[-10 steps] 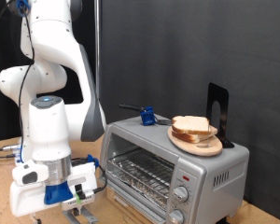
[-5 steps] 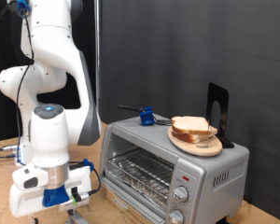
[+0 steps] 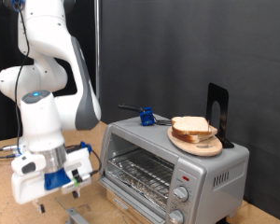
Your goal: Make a piece of toast with the oven
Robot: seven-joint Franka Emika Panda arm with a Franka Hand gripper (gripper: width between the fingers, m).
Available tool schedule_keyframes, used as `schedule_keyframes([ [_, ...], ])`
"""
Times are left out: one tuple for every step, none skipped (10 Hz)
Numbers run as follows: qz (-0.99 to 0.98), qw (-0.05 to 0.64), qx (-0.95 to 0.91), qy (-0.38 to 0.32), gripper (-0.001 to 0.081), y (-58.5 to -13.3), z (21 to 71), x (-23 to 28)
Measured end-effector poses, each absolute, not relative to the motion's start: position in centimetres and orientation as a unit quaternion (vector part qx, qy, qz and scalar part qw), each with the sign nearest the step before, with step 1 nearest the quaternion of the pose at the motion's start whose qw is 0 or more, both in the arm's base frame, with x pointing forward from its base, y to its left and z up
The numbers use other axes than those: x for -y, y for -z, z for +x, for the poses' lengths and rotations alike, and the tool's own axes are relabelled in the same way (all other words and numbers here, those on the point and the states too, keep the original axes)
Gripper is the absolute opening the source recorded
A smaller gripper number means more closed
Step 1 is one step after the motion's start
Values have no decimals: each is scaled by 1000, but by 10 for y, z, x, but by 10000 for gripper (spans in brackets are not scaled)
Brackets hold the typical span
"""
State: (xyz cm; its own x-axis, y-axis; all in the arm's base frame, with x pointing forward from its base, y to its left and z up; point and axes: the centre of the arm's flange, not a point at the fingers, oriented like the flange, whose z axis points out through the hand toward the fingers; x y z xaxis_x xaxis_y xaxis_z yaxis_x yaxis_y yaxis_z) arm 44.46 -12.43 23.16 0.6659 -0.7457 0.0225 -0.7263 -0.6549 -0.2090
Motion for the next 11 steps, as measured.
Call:
schedule_keyframes([
  [-907,110,-403,49,808,-246,438,121],
  [-908,103,-403,49,808,-243,438,121],
  [-909,124,-394,42,808,-241,438,118],
  [-913,172,-368,31,808,-247,439,113],
  [-914,226,-336,23,808,-262,441,109],
  [-911,273,-307,24,808,-281,440,108],
  [-906,307,-289,28,808,-299,438,107],
  [-901,327,-281,37,808,-317,436,106],
  [-897,335,-283,54,808,-335,435,107],
  [-892,339,-293,63,808,-352,432,107],
  [-888,343,-303,41,808,-367,425,106],
])
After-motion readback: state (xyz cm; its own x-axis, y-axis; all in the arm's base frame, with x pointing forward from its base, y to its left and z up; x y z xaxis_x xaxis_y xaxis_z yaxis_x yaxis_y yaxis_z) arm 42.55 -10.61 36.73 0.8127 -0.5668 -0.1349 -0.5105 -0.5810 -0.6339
